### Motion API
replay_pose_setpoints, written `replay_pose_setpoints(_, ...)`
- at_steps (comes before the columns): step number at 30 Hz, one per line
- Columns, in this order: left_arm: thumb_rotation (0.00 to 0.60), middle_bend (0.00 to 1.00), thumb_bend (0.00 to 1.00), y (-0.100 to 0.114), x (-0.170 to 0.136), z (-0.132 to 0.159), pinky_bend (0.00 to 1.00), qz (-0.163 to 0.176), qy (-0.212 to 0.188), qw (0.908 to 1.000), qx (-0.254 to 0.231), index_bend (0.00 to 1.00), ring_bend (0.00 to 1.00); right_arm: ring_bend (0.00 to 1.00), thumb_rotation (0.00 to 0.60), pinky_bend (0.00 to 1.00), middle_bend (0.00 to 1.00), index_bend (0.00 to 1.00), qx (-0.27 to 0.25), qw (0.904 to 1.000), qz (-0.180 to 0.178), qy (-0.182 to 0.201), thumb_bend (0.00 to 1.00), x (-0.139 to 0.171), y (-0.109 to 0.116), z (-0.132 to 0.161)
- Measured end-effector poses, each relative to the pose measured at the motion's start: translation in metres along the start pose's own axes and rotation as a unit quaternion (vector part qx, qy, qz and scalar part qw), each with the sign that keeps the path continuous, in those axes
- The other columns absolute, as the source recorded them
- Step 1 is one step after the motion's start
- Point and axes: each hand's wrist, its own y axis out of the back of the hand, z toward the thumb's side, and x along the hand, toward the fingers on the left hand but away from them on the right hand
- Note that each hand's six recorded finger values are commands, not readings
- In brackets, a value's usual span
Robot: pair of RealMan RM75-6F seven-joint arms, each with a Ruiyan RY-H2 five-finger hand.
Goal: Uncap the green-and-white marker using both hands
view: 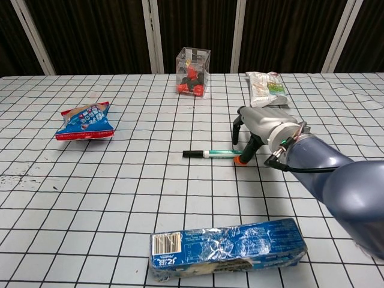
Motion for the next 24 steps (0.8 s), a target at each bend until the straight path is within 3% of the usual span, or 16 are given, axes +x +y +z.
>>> replay_pose_setpoints(24,0.600,0.00,0.48,-0.0071,0.0027,0.0057,0.00,-0.009,0.000,0.9999,0.007,0.00,0.00,0.00,0.600,0.00,0.00,0.54,-0.004,1.0000,0.007,-0.003,0.33,-0.0056,-0.0038,-0.0091)
